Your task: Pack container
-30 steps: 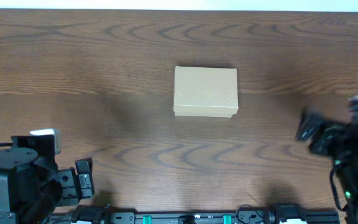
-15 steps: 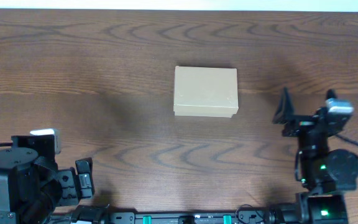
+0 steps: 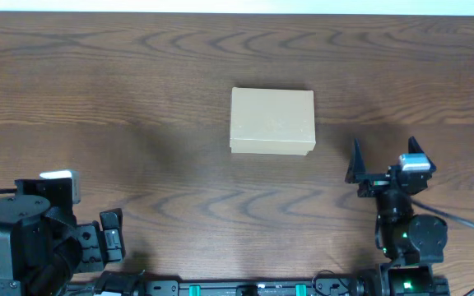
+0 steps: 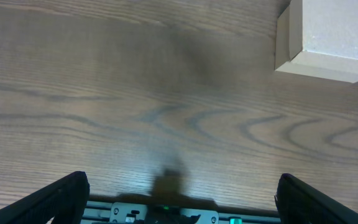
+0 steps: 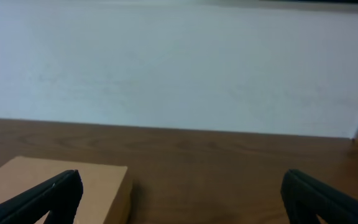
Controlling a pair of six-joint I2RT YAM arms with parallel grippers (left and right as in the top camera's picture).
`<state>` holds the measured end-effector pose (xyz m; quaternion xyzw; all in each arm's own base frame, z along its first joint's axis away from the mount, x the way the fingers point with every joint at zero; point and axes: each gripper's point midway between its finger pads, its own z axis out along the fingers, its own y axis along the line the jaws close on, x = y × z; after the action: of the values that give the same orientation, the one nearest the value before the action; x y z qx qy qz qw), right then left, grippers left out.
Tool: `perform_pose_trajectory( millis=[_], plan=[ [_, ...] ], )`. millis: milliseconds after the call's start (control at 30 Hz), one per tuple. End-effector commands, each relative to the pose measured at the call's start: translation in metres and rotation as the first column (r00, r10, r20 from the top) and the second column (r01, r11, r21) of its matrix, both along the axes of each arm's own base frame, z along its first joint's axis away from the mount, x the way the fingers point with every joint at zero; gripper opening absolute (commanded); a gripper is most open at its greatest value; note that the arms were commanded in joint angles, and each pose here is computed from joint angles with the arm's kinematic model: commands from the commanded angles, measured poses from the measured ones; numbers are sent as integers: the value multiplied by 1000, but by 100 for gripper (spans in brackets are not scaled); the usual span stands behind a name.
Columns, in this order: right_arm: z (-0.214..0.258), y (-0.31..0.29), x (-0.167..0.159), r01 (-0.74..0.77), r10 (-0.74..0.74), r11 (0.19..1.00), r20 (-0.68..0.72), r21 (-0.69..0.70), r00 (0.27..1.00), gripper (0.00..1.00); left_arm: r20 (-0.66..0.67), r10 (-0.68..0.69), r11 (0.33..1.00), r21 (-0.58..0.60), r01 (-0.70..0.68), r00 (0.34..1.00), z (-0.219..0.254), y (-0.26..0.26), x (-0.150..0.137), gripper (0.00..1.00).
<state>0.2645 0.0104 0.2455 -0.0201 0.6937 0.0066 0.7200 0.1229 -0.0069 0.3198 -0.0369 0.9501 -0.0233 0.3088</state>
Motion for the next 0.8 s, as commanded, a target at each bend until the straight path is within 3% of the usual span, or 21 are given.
perform_pose_trajectory(
  millis=[0,767],
  plan=[
    [-10,1,-3,-6,6,1000,17,-22,1000,99,-78,18,1000,26,-16,997,-11,6,-15,95],
    [-49,1,-11,-5,6,999,31,-34,999,99,-78,18,1000,26,-16,997,-11,6,-15,95]
  ],
)
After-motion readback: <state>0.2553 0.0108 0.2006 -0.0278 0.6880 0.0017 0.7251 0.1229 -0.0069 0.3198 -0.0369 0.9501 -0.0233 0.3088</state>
